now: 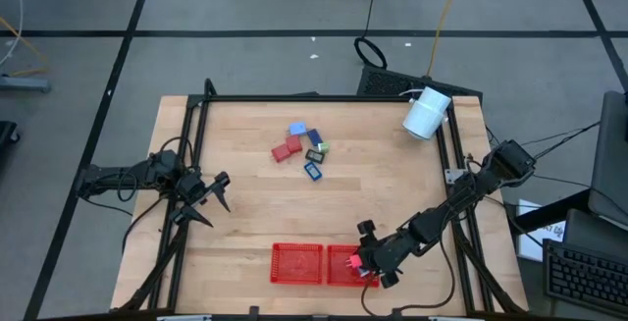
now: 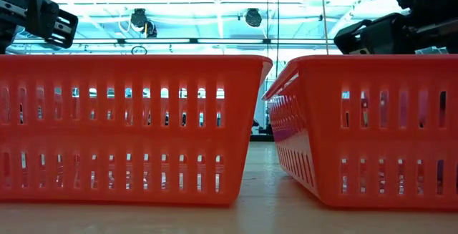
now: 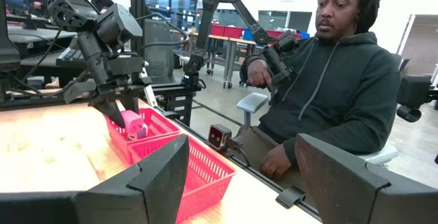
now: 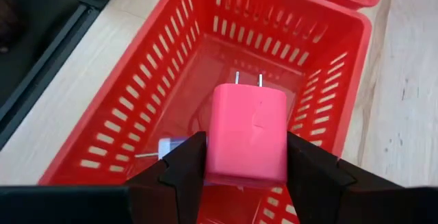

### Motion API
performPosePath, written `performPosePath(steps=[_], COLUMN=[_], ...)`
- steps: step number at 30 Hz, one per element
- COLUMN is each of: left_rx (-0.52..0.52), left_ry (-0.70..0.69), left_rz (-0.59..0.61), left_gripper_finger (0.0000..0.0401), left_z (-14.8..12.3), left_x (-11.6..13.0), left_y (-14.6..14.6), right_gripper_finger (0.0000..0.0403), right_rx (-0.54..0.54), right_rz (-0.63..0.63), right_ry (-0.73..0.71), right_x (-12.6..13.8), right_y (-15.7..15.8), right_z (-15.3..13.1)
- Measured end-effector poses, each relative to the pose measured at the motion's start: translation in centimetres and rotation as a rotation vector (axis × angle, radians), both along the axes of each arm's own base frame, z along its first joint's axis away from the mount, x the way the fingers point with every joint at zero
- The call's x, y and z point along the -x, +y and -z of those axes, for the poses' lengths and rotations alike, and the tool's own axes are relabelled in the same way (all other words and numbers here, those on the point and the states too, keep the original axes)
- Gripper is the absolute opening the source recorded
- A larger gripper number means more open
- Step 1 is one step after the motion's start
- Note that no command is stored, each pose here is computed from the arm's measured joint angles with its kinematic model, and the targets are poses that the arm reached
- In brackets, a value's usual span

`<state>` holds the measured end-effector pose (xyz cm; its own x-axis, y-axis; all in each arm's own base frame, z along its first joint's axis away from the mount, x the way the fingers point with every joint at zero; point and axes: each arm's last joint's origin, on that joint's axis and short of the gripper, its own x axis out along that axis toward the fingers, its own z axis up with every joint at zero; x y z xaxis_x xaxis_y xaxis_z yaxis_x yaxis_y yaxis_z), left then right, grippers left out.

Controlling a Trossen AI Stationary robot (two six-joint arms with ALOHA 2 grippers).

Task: Pick & Place Office items
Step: Put the pink charger adapter into the right red bin

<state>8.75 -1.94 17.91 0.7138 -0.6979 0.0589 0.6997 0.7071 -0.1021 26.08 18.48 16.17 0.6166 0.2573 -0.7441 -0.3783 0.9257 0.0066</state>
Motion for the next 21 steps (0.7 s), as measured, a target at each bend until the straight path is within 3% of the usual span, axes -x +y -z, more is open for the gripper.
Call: performPosePath(steps=[21], left_rx=[0.0], left_ry=[0.0], left_rz=[0.0], left_gripper_finger=[0.0271], left_z=[0.0], left_x=[0.0], left_y=[0.0], right_gripper_finger=[0.0167], right_rx=[0.001], right_rz=[0.027], right_ry=[0.009], right_x=[0.12], right_y=[-0.71], right_z=[0.74])
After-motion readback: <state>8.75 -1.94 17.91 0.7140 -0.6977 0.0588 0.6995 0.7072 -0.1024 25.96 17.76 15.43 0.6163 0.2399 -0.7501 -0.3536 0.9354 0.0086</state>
